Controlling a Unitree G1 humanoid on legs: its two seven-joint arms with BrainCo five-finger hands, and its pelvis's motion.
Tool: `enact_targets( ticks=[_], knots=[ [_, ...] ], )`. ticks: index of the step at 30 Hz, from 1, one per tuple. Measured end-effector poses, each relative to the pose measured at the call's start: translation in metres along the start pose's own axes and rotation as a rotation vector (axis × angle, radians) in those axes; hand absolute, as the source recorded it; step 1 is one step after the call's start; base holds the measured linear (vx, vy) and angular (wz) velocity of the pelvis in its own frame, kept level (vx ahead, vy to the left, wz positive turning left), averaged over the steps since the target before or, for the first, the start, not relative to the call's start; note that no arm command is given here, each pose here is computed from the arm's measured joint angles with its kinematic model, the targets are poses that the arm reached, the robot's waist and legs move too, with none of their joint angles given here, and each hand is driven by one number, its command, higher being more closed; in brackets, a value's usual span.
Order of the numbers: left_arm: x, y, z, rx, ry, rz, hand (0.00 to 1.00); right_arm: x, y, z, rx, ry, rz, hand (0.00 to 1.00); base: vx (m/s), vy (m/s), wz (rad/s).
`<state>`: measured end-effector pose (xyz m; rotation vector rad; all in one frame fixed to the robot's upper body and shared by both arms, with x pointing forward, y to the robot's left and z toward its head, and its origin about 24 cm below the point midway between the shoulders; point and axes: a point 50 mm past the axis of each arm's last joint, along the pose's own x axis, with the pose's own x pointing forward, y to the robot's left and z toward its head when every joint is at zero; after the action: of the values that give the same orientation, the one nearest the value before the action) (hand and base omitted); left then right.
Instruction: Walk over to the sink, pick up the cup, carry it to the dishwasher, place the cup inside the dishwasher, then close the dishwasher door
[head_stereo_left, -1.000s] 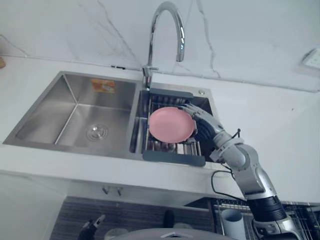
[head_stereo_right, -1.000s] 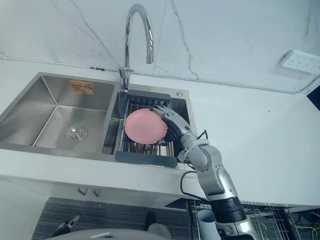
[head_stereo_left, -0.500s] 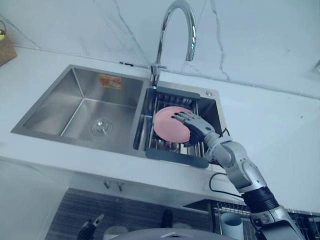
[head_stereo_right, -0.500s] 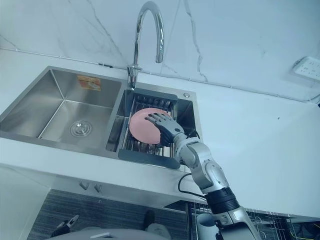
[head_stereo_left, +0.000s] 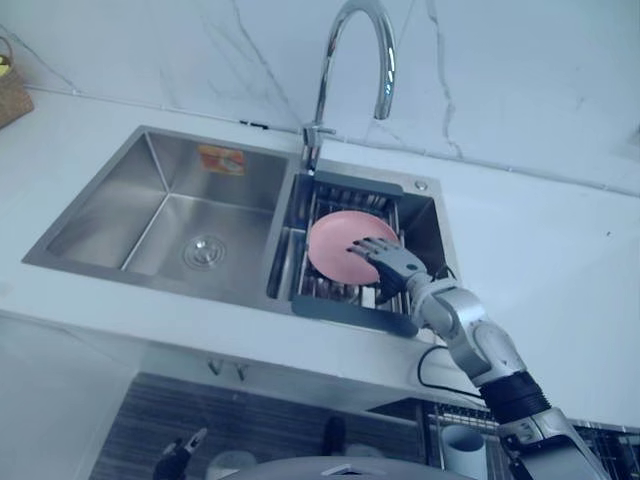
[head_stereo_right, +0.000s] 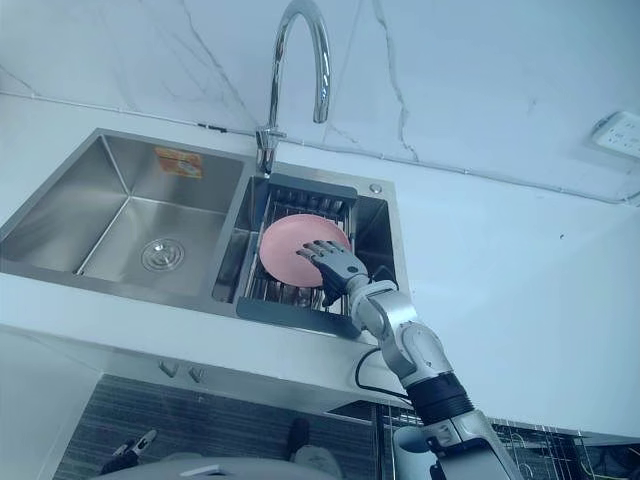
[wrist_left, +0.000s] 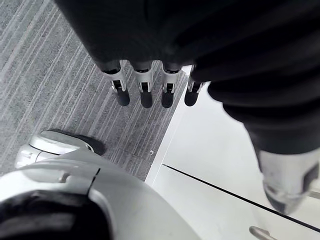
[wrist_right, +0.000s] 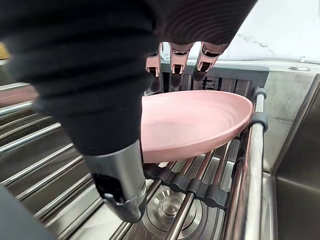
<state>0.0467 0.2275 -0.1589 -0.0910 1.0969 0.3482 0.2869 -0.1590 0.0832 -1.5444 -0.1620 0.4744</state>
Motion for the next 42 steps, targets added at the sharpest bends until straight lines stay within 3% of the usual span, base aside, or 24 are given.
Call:
enact_targets(
  ticks=[14,20,30,31,42],
  knots=[
    [0.000,-0.001,0.004,0.003,-0.017,-0.003,0.00,0.001,0.006,-0.006,-0.097,0.045,-0.070,0.00,0.00,0.000,0.00],
    [0.000,-0.001,0.004,0.003,-0.017,-0.003,0.00,0.002,0.025,-0.004,-0.090,0.025,-0.003,0.00,0.00,0.001,0.06],
    [0.000,-0.001,0.003,0.004,-0.013,-0.003,0.00,0.002,0.026,0.000,-0.096,-0.011,-0.014,0.00,-0.01,0.002,0.03],
    [0.000,-0.001,0.003,0.004,-0.013,-0.003,0.00,0.004,0.026,0.002,-0.101,-0.022,-0.022,1.00,-0.02,0.002,0.07],
    [0.000,-0.001,0.006,0.005,-0.022,-0.004,0.00,0.012,0.024,-0.004,-0.103,0.002,-0.076,1.00,-0.01,0.001,0.03]
  ],
)
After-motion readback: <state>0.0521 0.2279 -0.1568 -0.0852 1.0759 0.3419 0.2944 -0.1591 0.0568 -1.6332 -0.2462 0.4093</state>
